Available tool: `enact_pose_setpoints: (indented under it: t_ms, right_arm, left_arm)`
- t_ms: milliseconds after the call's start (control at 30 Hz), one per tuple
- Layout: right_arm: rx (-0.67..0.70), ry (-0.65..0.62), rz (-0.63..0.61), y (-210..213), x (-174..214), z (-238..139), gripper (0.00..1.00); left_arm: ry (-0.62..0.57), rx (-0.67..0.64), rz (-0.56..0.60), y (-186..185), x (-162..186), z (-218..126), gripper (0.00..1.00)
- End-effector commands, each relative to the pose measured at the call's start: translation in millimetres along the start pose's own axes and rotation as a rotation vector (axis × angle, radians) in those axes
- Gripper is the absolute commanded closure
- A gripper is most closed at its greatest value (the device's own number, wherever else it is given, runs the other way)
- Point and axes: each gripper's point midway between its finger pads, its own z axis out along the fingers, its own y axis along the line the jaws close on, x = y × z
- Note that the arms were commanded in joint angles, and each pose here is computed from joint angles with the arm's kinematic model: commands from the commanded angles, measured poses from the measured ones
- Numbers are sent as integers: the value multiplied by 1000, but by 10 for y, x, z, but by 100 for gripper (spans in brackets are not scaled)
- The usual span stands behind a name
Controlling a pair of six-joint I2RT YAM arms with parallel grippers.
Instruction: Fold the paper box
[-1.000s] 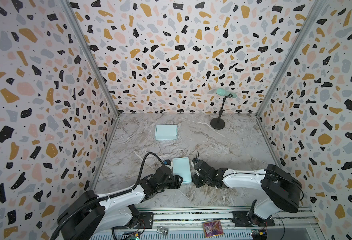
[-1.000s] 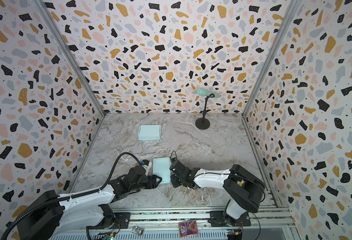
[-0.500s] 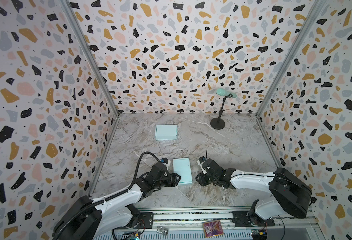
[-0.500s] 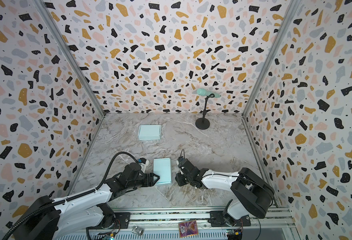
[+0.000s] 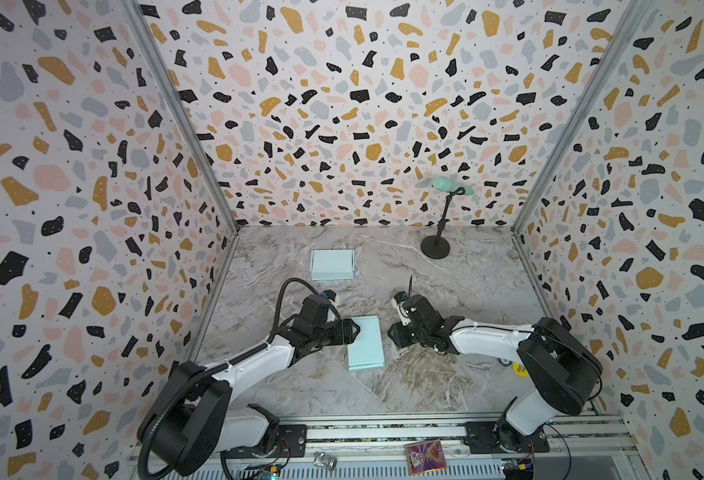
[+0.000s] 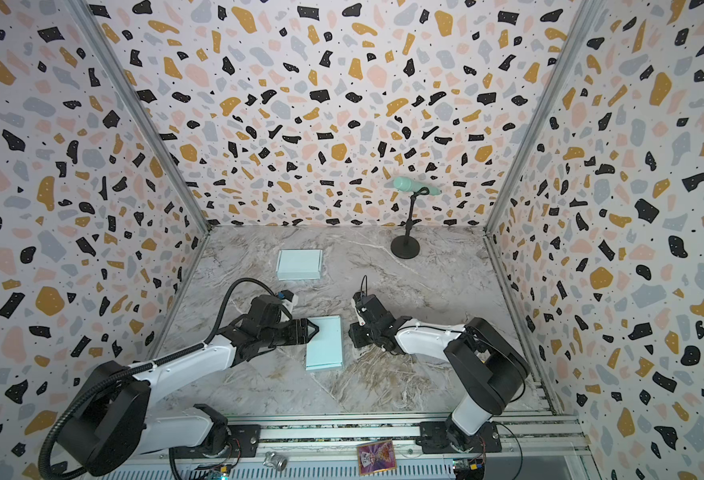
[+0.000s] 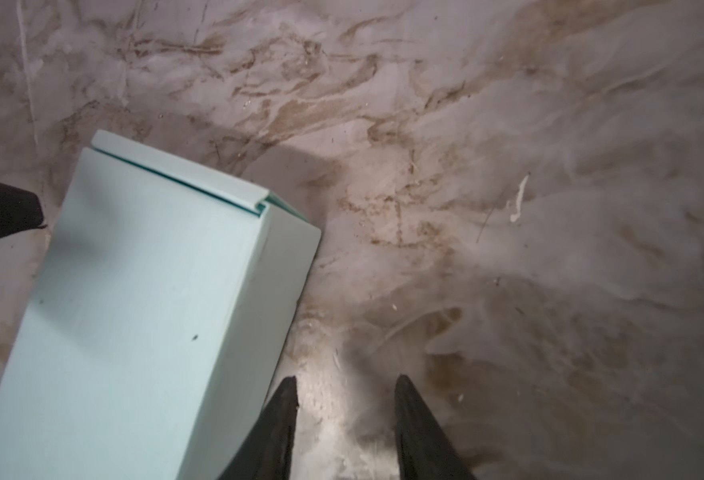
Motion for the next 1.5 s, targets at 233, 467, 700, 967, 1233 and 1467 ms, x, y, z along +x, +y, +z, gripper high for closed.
enact_pose_setpoints:
  t_ms: [233, 467, 700, 967, 1233, 1467]
  right_arm:
    - [-13, 1, -57, 60, -234, 235, 60]
    - [-43, -4, -61, 167, -316, 306, 60]
    - [-85, -9, -80, 395, -351, 325, 61]
    - [-50, -8, -79, 324, -307, 261, 60]
    - [49, 7, -76, 75, -104, 45, 60]
    - [8, 12, -46, 175, 100, -53, 60]
  left_arm:
    - [-6, 67, 26, -135, -155, 152, 25]
    - [-13, 124, -10, -190, -132, 203, 26]
    - [-11, 131, -13, -198, -120, 209, 27]
    - [-18, 116, -31, -110, -120, 174, 28]
    - [-5, 75, -18, -4, -21, -2, 18]
    - [9, 84, -64, 48, 298, -120, 18]
